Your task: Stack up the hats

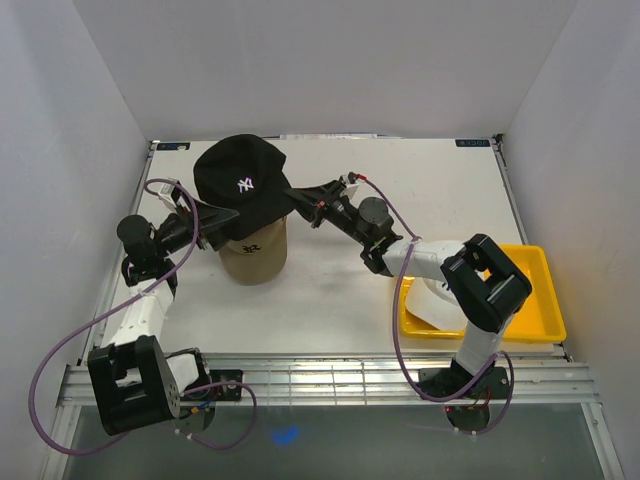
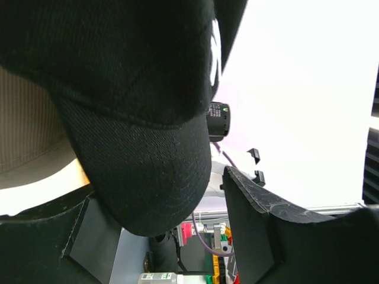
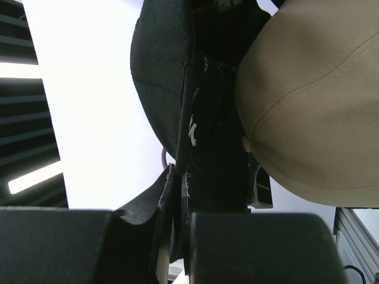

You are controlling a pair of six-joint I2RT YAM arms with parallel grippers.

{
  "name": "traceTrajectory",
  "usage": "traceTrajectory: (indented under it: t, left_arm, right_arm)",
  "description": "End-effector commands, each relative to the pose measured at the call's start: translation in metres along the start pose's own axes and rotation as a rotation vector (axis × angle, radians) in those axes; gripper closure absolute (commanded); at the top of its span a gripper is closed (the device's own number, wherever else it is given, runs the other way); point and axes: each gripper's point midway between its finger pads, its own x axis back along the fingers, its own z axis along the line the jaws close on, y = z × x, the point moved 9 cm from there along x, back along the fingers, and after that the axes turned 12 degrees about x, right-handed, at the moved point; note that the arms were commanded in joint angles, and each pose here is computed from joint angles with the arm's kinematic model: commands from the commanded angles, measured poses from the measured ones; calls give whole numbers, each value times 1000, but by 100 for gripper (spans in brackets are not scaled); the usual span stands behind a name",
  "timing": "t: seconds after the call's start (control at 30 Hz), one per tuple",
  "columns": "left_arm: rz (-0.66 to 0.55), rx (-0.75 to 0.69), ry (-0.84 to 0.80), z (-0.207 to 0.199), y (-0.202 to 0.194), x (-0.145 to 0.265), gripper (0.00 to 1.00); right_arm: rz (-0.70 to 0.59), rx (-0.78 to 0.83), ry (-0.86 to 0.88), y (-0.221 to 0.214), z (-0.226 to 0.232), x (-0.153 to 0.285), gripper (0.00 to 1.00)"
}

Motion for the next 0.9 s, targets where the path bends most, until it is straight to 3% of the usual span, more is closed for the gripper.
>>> traceTrajectory:
  t: [0.0, 0.27, 0.37, 0.5, 0.67, 0.87]
  left_arm:
    - [28, -74, -44, -17, -2, -1, 27]
    - [23, -54, -46, -13, -2, -1, 38]
    - [12, -44, -44, -12, -2, 0, 49]
    - [-14, -27, -34, -8, -1, 2, 76]
    - [-39, 3, -24, -4, 2, 4, 96]
    - [-72, 19, -11, 2, 2, 9, 100]
  right_arm:
    - [-82, -8, 88, 13, 12, -6, 92]
    - [-88, 12, 92, 14, 14, -10, 92]
    - [-74, 65, 80, 12, 16, -6, 92]
    - [-41, 108, 47, 5, 8, 2, 92]
    - [-6, 149, 21, -3, -4, 13, 92]
    - [82, 272, -27, -16, -2, 15, 92]
